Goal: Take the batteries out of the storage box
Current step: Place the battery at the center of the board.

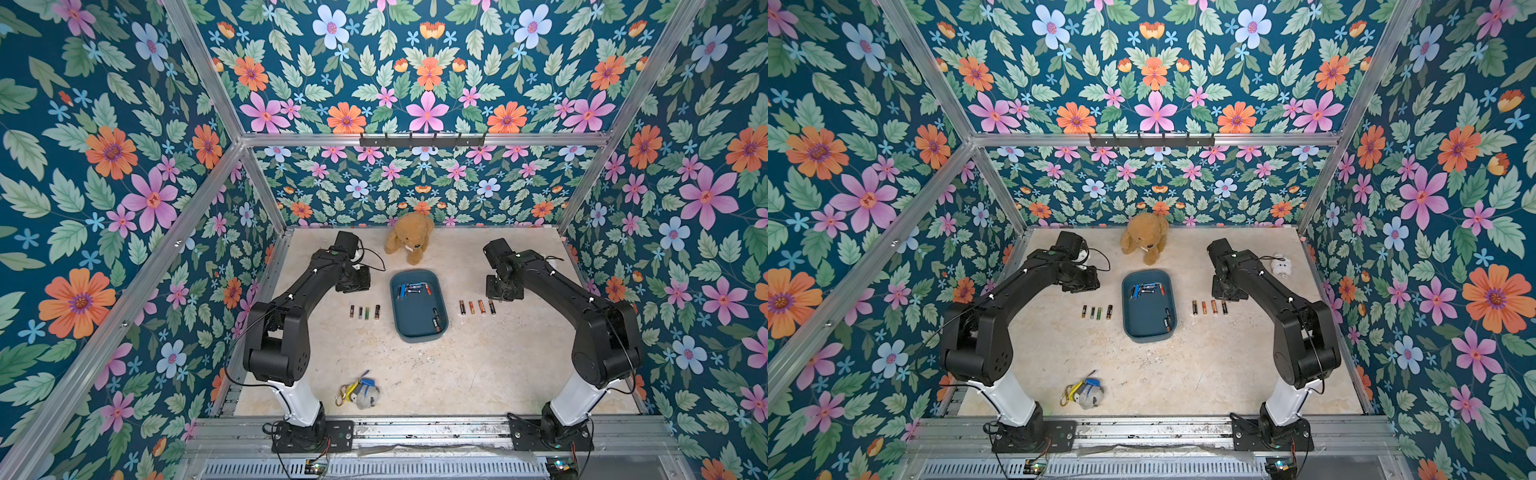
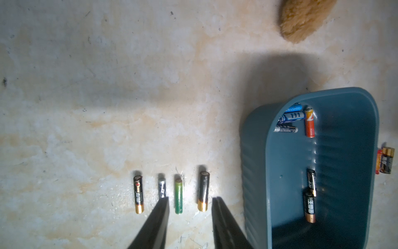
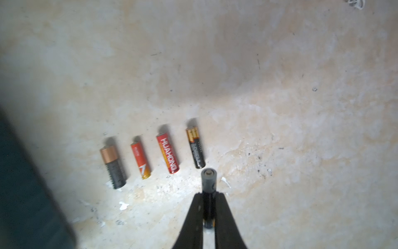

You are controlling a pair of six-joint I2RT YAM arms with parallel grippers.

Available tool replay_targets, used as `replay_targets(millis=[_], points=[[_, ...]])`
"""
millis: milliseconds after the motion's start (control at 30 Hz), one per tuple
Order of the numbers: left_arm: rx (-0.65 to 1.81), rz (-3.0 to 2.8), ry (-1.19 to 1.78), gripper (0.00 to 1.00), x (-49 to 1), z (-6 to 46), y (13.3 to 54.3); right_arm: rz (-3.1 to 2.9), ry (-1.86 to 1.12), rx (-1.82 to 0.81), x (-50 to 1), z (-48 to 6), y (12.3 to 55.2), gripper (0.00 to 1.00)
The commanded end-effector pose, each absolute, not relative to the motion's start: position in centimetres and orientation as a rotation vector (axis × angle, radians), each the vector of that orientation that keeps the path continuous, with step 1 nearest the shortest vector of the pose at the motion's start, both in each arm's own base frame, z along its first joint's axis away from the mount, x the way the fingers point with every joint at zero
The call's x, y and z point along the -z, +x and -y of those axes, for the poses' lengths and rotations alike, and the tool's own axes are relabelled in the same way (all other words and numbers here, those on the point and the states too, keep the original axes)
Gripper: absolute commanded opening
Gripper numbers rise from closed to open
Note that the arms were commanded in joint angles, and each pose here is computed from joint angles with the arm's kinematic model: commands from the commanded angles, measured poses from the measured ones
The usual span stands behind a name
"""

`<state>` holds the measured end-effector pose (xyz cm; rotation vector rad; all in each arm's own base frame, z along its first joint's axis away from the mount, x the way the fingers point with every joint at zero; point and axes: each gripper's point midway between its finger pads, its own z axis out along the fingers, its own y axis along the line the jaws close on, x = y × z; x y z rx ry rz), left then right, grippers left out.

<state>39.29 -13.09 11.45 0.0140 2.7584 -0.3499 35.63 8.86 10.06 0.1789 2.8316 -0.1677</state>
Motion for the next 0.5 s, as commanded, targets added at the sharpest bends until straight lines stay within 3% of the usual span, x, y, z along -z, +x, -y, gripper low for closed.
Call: replay_targets(millis=[0,467], points=[[0.353,-2.768,0.021,0.39,-11.4,13.2,39.2,-2.825,0.141,0.187,-9.4,-7.9,36.0,0.07],[0.34,-2.781,0.021,0.4,-10.9,13.0,39.1,-2.895,0.056,0.197,-5.3,-7.1,36.0,0.07]])
